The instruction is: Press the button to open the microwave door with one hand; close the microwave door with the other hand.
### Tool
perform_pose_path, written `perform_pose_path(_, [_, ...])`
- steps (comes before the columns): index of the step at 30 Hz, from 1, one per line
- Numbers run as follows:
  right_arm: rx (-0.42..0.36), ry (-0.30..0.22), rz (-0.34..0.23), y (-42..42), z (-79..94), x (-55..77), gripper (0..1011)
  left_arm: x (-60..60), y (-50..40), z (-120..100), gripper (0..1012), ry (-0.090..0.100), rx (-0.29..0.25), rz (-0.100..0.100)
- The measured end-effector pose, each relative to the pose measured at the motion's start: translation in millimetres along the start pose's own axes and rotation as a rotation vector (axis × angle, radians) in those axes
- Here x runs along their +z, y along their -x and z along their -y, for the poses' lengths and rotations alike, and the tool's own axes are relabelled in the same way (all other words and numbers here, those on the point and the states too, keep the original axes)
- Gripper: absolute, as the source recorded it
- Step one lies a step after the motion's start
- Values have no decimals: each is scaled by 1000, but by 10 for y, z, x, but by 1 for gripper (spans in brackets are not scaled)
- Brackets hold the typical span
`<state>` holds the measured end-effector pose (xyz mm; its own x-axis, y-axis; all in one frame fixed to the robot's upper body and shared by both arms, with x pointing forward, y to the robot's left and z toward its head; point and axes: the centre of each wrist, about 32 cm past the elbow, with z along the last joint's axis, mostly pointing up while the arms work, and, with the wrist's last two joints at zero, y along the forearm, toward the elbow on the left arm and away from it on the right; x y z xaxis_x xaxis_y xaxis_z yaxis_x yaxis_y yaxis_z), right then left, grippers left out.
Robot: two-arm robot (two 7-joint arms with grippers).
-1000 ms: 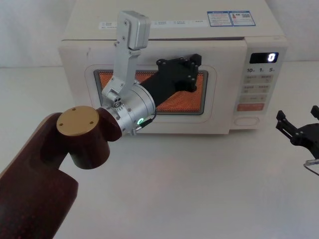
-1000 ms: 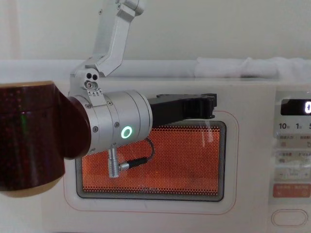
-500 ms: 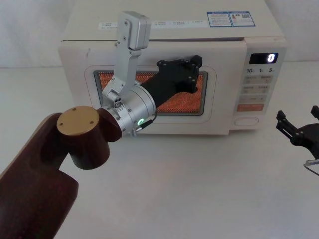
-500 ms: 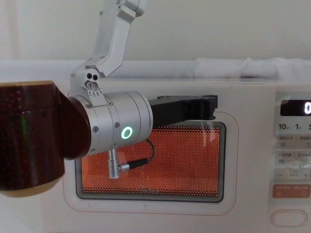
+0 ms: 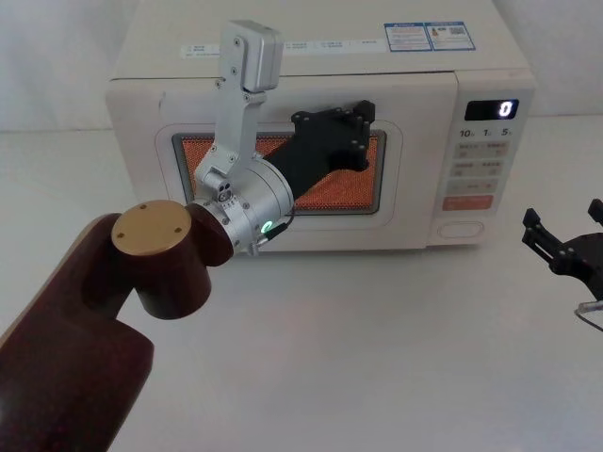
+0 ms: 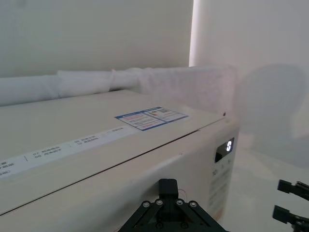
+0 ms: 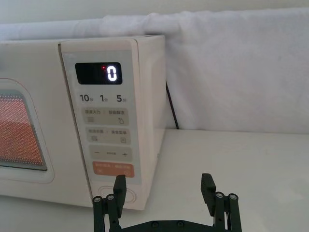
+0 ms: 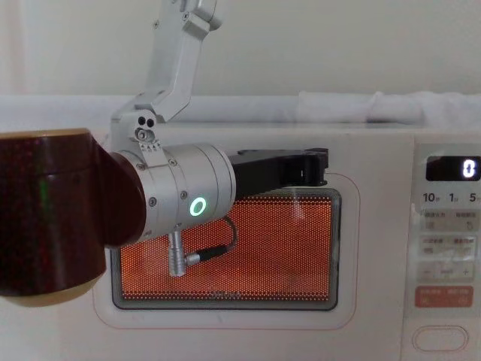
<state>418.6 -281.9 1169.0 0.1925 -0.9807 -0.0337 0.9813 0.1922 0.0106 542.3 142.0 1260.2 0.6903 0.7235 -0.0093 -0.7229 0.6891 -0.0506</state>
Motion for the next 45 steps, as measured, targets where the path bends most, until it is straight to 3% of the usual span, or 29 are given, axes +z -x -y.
perform_pose_path(8, [0,0,0,0,0,0,1002,9,-8,-2,0,-1,8,-8])
perform_pose_path(11, [0,0,0,0,0,0,1002,26,-13,-39,0,5,-18,-23])
perform_pose_path(18, [0,0,0,0,0,0,1002,20,40,-270,0,8,-135,-51])
perform_pose_path(24, [0,0,0,0,0,0,1002,-43,91,-474,0,8,-149,-59])
perform_pose_path(27, [0,0,0,0,0,0,1002,-108,112,-609,0,9,-112,-58])
perform_pose_path(30, [0,0,0,0,0,0,1002,-225,128,-779,0,7,-34,-67])
perform_pose_path(34, [0,0,0,0,0,0,1002,-324,131,-908,0,17,56,-53])
perform_pose_path(35, [0,0,0,0,0,0,1002,-371,132,-966,0,26,107,-47])
perform_pose_path(38, [0,0,0,0,0,0,1002,-428,128,-1047,0,43,182,-39])
perform_pose_path(43, [0,0,0,0,0,0,1002,-526,78,-1294,0,94,362,-22])
perform_pose_path(45, [0,0,0,0,0,0,1002,-529,65,-1328,0,100,383,-19])
